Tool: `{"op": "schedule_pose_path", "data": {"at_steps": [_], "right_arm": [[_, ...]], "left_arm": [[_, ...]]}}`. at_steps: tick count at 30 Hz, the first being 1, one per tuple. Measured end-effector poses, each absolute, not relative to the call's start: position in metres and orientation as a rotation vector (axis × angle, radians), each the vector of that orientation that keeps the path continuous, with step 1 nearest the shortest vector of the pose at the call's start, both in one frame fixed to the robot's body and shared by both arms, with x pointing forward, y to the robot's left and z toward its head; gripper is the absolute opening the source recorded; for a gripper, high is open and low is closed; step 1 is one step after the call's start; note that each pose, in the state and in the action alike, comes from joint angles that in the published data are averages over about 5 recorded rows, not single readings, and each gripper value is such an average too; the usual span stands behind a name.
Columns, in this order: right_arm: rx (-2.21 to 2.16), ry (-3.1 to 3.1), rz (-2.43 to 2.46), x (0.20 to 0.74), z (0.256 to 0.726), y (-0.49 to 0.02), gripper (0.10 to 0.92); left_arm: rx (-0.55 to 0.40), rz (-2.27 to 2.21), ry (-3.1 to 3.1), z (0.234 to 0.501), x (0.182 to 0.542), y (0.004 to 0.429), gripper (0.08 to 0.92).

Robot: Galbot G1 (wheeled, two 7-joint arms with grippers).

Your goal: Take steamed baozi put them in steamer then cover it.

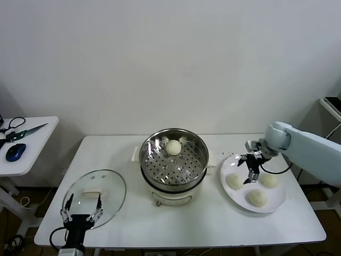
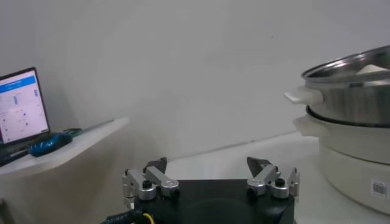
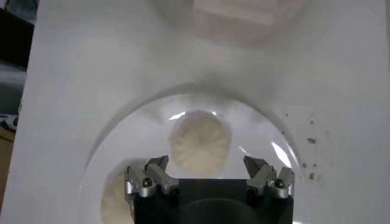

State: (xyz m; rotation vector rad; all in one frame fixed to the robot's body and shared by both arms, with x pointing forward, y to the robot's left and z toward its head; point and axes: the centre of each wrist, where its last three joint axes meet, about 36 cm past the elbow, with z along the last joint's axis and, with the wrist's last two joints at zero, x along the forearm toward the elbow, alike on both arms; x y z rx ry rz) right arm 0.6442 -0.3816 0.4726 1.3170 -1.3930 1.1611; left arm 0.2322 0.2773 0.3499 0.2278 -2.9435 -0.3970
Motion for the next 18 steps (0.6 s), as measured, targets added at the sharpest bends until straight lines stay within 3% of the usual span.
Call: {"op": "schedule_pose_path", "data": {"at_steps": [18], "right_arm": [[1.307,-1.401,1.125,0.654,0.44,-0.367,0.822]], "left_arm": [[0.228,-0.399,-2.935,0.346,0.232,0.277,0.823]]}}
